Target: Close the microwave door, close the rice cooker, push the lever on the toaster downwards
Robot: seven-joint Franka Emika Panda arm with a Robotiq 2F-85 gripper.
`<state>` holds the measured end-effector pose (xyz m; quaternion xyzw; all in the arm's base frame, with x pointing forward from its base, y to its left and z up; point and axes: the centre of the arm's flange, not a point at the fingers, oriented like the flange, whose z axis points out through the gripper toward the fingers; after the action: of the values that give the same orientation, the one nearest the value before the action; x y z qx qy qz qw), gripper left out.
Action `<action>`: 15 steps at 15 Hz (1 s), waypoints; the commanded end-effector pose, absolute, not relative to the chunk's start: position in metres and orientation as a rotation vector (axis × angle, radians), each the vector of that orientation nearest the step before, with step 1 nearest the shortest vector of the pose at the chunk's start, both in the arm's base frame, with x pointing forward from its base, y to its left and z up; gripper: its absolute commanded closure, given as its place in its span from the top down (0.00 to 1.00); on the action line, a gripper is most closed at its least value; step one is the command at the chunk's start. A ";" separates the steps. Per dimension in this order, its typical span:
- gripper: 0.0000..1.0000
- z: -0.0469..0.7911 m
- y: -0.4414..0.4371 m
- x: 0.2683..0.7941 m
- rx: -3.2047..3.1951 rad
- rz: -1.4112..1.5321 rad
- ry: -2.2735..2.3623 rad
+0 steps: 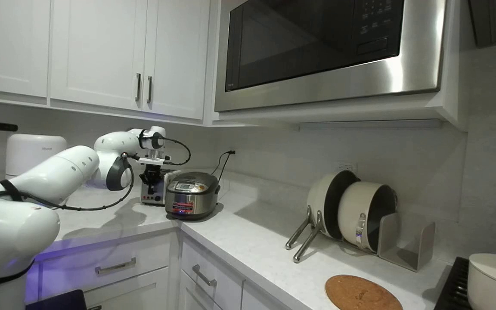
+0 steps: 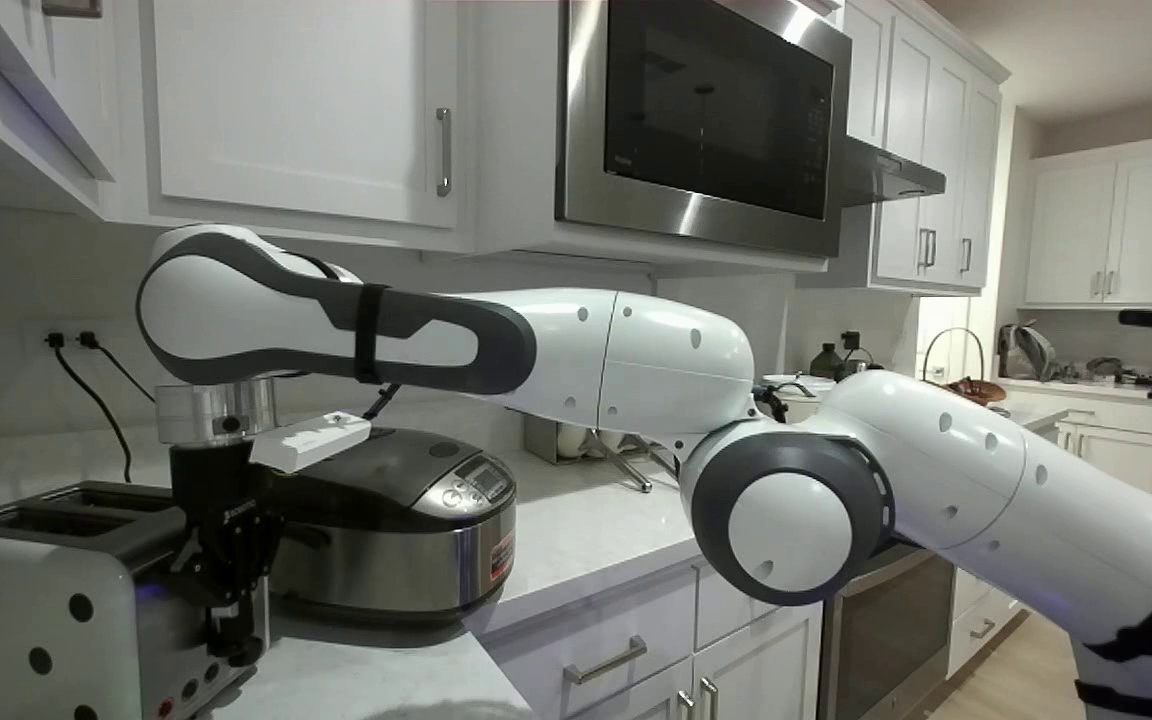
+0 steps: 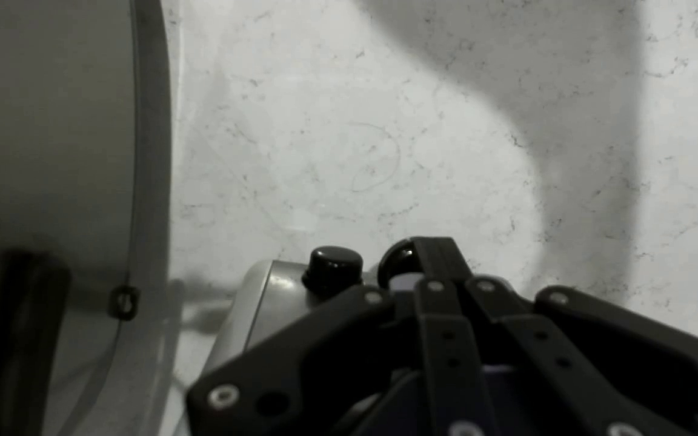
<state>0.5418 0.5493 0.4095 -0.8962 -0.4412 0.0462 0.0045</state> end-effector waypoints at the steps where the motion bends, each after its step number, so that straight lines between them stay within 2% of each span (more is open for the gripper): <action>1: 0.00 0.355 0.510 0.508 -2.759 0.164 -1.450; 2: 0.00 0.355 0.511 0.508 -2.759 0.168 -1.447; 3: 0.26 0.355 0.510 0.508 -2.759 0.168 -1.447; 5: 0.33 0.355 0.510 0.507 -2.758 0.162 -1.453; 13: 0.94 0.345 0.503 0.501 -2.723 0.118 -1.508; 15: 1.00 0.353 0.499 0.500 -2.722 0.090 -1.529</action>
<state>0.5423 0.5519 0.3855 -0.8847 -0.4623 0.0601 0.0020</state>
